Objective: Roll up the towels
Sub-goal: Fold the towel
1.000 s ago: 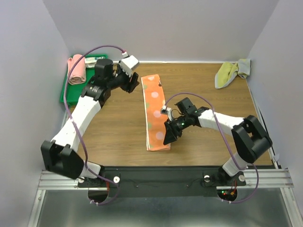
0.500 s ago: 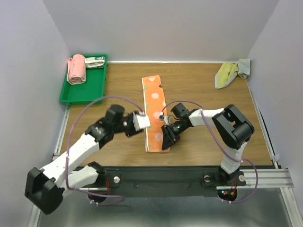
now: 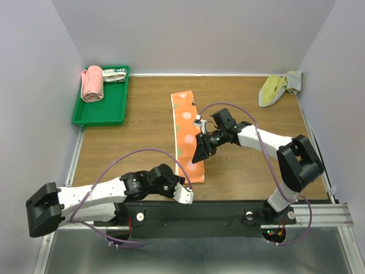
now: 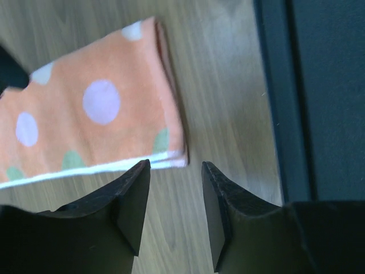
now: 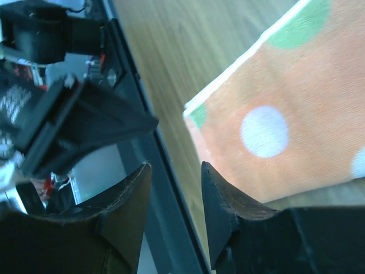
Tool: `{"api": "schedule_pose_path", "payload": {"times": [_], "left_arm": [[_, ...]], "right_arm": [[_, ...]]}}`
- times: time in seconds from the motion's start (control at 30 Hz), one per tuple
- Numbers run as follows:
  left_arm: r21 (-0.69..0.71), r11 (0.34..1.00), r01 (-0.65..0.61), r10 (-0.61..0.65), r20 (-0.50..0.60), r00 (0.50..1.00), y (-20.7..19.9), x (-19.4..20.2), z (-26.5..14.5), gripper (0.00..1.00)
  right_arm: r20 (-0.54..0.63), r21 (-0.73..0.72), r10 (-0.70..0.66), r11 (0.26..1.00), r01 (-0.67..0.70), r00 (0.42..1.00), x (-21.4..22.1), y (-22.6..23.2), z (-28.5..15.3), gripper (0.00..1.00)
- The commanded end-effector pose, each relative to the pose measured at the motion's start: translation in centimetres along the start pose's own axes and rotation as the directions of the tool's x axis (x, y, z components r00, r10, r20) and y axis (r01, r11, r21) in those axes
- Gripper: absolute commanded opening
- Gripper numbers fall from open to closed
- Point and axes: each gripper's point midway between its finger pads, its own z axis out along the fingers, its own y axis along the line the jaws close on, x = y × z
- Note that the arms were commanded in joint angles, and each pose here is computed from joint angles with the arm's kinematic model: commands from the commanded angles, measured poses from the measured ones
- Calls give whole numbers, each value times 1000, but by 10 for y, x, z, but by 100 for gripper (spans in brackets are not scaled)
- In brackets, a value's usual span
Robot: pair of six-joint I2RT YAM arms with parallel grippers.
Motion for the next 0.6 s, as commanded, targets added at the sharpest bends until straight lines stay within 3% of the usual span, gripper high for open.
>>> {"api": "schedule_pose_path", "payload": {"times": [0.0, 0.43, 0.57], "left_arm": [[-46, 998, -29, 31, 44, 999, 10, -20, 15, 49], [-7, 1000, -22, 22, -62, 998, 9, -5, 64, 41], [34, 999, -33, 37, -110, 993, -1, 8, 70, 30]], "right_arm": [[1, 43, 27, 999, -27, 1000, -11, -21, 9, 45], [-103, 66, 122, 991, -116, 987, 23, -66, 36, 43], [-125, 72, 138, 989, -130, 982, 33, -75, 40, 42]]}}
